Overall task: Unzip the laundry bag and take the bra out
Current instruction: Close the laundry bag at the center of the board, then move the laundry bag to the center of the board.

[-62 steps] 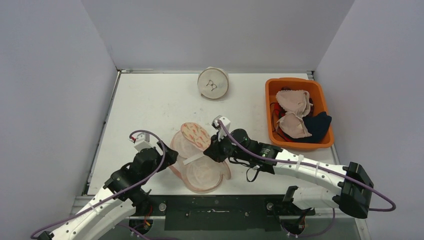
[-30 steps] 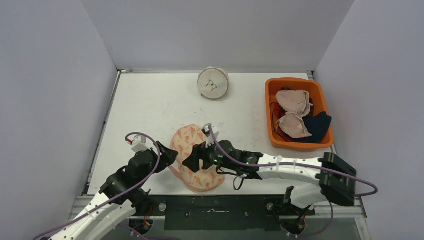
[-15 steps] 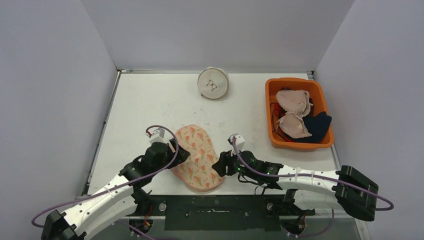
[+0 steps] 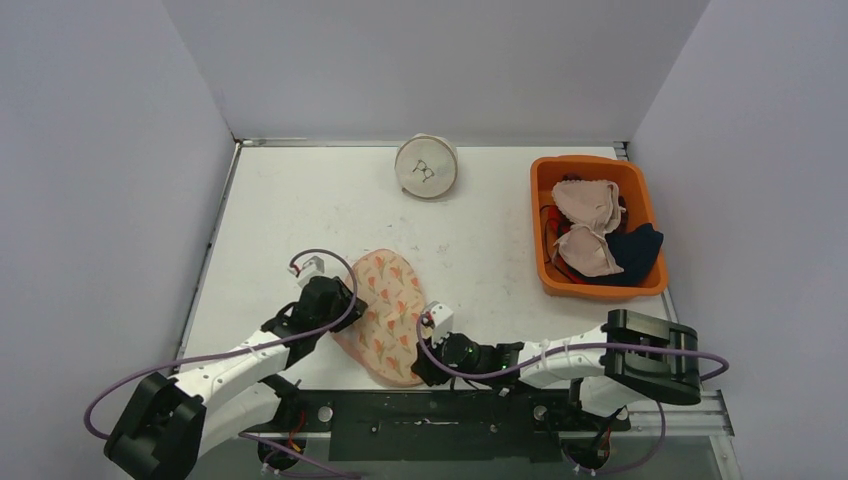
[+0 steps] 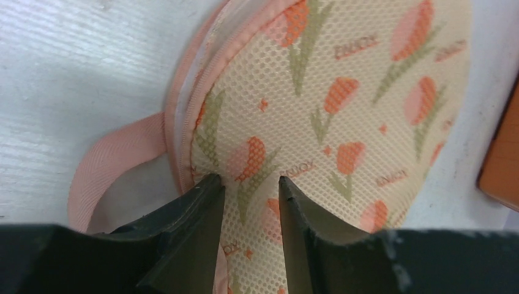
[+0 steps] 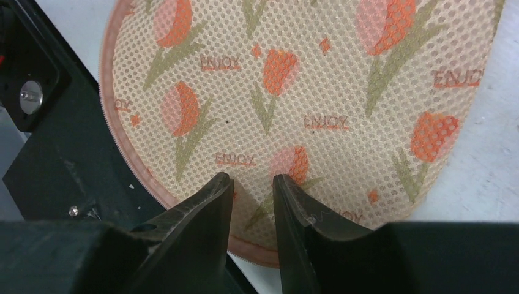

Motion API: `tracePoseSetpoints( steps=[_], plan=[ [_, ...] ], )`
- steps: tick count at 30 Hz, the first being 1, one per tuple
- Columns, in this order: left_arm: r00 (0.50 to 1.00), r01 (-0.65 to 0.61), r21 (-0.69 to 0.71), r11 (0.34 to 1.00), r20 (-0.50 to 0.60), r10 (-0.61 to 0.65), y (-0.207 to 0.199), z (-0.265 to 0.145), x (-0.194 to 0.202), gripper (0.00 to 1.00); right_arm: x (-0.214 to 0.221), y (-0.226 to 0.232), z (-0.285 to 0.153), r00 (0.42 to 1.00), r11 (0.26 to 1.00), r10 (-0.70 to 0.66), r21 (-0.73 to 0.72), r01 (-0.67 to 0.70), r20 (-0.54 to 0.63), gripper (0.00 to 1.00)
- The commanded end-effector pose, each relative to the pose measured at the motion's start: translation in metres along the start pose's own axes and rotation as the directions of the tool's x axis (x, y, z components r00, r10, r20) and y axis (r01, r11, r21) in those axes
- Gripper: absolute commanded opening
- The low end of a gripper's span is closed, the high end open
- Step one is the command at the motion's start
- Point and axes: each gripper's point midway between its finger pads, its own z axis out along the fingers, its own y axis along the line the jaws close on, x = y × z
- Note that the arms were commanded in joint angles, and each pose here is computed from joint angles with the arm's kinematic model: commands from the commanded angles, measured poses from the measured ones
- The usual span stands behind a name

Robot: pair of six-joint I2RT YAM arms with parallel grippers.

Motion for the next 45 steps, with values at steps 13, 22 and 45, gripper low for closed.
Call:
tracePoseSetpoints(
  steps=[13,22,45],
  plan=[
    [0.998,0.049,-0.020,0.999,0.029,-0.049,0.016,0.001,-0.009,0.34,-0.027,0.018,-0.012,0.993,0.999,-0.010,0.032,0.007,0.116,0.38],
    [0.993,0.037,0.077,0.996,0.112,-0.046,-0.012,-0.039,-0.040,0.48,-0.042,0.050,-0.036,0.992,0.996,-0.004,-0.086,0.015,0.124,0.50],
    [0.991,0.029,0.129,0.991,0.126,-0.046,-0.013,-0.066,-0.041,0.57,-0.017,-0.068,-0.016,0.986,0.931,0.106,0.334,-0.145,0.132,0.47]
  ],
)
